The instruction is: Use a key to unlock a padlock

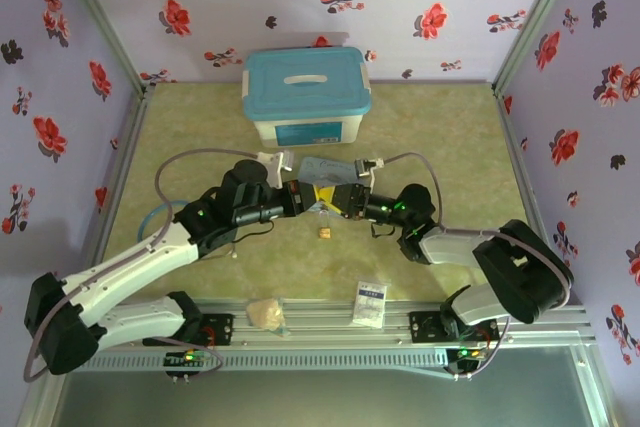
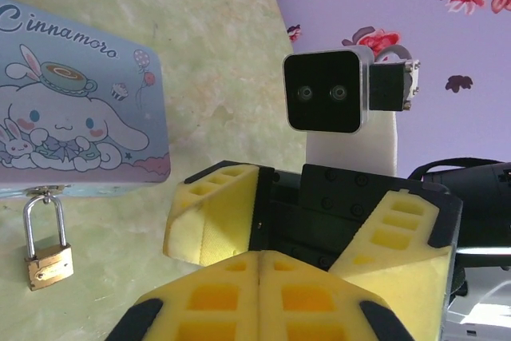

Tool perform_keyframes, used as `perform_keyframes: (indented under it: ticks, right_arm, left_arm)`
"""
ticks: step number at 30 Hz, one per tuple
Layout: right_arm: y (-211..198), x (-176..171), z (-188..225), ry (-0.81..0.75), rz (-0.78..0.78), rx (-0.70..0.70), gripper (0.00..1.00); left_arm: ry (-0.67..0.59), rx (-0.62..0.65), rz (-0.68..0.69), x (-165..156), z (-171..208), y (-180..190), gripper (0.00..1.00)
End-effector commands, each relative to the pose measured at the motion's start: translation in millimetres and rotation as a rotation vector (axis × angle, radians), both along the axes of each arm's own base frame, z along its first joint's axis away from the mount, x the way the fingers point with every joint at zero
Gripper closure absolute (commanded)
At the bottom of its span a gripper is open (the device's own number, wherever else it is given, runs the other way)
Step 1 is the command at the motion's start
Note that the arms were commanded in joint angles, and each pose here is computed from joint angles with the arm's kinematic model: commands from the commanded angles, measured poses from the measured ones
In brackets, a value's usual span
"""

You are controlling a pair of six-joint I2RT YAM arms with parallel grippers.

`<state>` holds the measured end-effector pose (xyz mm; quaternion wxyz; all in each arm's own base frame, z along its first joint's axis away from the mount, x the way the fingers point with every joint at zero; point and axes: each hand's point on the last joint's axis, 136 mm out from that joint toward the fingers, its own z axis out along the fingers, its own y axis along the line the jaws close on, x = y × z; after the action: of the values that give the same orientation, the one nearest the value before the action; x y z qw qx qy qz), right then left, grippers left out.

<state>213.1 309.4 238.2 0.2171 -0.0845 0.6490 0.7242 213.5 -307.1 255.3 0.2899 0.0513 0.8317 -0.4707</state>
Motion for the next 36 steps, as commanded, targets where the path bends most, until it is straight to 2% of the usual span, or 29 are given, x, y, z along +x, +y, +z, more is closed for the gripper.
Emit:
perform_keyframes:
  ticks: [1,2,9,16,18,23,32,36]
  right_arm:
    - [5.6,-11.5,31.7,-0.099,0.050,0.078,0.42]
    - [5.1,-11.5,32.2,-0.099,0.046,0.080,0.47]
    - [2.4,-17.5,45.6,-0.121,0.044,0.108,0.56]
    - [-0.9,-22.2,43.7,-0.117,0.046,0.107,0.58]
    - [-1.3,-24.1,44.7,-0.119,0.049,0.109,0.63]
    - [-3.0,-24.6,42.7,-0.119,0.041,0.107,0.65]
    - [-16.4,-6.6,43.5,-0.117,-0.044,0.113,0.67]
    - [-15.2,-8.3,46.0,-0.119,-0.029,0.115,0.72]
  left_arm:
    - [-0.035,-0.071,-0.030,-0.1,21.5,-4.5,1.00]
    - [-0.039,-0.080,-0.035,0.1,25.6,-4.4,1.00]
    - [-0.056,-0.106,-0.022,3.7,33.9,-1.9,1.00]
    - [-0.056,-0.142,-0.006,8.2,37.8,2.5,1.00]
    - [-0.055,-0.148,-0.002,9.5,38.4,3.2,1.00]
    - [-0.054,-0.154,0.001,9.7,39.9,4.4,1.00]
    - [-0.021,-0.204,0.000,4.3,37.0,5.8,1.00]
    - [-0.009,-0.212,-0.004,2.8,33.2,5.6,1.00]
